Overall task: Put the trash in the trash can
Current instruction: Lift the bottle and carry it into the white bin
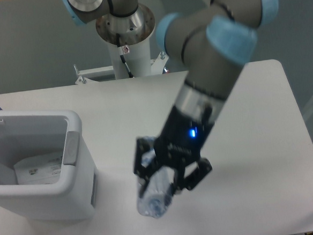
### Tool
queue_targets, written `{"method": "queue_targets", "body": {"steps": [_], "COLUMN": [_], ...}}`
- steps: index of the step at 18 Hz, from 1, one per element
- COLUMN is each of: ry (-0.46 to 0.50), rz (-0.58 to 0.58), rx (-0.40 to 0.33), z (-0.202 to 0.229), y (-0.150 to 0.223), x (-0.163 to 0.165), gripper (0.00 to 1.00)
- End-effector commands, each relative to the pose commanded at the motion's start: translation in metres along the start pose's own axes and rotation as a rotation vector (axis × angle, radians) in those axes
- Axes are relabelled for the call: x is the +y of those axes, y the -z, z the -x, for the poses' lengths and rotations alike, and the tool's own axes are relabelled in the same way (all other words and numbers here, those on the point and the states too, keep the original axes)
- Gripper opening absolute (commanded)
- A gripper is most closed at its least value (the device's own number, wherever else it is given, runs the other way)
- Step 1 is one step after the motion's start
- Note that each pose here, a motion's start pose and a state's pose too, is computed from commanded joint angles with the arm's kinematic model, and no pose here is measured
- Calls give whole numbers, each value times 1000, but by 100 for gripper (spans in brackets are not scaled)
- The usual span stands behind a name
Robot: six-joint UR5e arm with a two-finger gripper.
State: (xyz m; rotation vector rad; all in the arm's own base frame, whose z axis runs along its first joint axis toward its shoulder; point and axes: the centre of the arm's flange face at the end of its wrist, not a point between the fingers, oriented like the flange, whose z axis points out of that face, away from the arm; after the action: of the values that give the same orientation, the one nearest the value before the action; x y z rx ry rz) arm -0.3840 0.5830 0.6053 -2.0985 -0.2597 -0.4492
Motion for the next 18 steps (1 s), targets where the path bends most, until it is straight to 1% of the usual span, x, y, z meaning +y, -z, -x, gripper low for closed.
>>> {"method": "queue_targets", "body": {"steps": [3,6,9,13,14,16,17,18], "ry": [-65,-108,-152,-219,-230,-240,-244,-257], "rz": [-25,-16,0,5,10,21,28,34], "rx": [66,128,176,227,239,249,254,253], "z": [-54,-95,-126,-150,-157,-160,-162,-159], "y": [1,-16,-45,-89,-96,-105,-109,-112], "x": [-15,-15,-7,21,26,33,37,41], "gripper": [14,14,15,15,18,26,42,69]}}
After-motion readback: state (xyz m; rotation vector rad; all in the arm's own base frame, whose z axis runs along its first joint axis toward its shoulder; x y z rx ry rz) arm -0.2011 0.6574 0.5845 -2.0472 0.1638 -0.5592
